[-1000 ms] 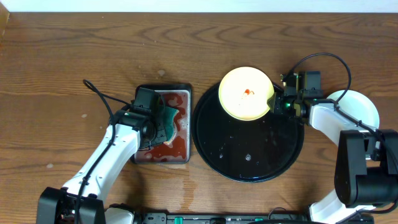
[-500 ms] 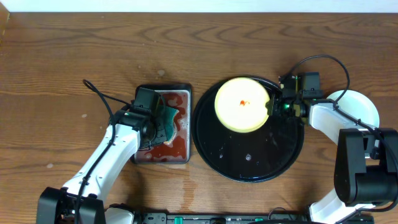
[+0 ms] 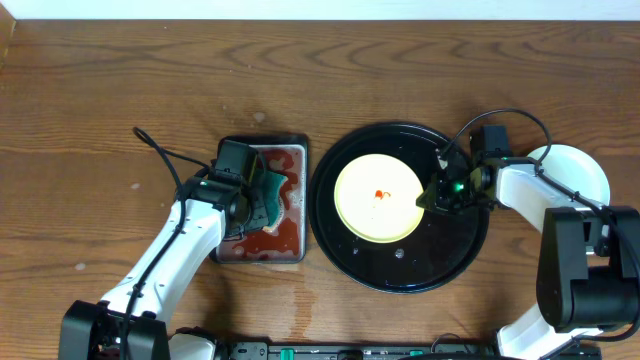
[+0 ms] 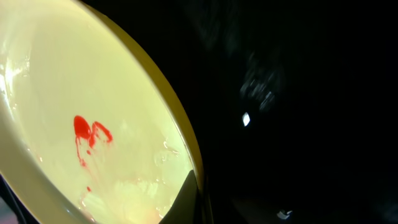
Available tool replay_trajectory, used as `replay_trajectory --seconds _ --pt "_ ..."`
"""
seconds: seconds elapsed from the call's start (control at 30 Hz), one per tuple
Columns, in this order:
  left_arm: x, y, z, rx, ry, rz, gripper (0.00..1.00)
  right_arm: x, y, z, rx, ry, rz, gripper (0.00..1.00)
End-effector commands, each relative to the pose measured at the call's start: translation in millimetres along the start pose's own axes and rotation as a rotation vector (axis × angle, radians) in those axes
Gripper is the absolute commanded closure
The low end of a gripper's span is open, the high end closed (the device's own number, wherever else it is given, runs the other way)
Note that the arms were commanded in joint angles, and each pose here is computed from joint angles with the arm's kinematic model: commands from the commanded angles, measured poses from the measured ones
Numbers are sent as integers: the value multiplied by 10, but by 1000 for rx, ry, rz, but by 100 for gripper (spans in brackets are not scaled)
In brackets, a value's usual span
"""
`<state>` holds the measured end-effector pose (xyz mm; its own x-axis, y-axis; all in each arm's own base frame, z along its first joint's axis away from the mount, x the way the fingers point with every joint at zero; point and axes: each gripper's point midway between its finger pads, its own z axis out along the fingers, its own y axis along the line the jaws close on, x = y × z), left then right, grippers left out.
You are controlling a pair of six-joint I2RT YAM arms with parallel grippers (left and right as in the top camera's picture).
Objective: Clean dirty plates on tray and stack at the side
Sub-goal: 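Move the right gripper to the yellow plate and grasp its rim, then dip and rinse the sponge in the soapy tray with the left gripper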
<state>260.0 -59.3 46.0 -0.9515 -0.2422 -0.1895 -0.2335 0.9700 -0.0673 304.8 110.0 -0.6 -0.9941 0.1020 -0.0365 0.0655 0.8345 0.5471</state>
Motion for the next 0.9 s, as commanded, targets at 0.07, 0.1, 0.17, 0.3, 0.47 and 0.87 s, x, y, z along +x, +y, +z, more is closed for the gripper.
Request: replay_trajectory --seconds 0.07,0.1,0.17,0.3,0.47,0.87 --pt "-113 -23 14 13 -47 -13 74 169 18 62 21 64 -27 99" --pt "-142 -38 12 19 -59 -13 74 177 21 58 23 66 -27 99" --pt "-222 -81 5 37 -91 -14 74 184 33 42 23 66 -28 99" --pt "-356 -150 -14 65 -146 -16 74 144 37 -56 56 33 -46 99" --pt "-407 -176 -6 75 -164 -16 74 38 1 -288 160 -55 -106 99" --pt "-251 -201 407 60 -33 2 74 1 17 -386 276 -105 -176 99"
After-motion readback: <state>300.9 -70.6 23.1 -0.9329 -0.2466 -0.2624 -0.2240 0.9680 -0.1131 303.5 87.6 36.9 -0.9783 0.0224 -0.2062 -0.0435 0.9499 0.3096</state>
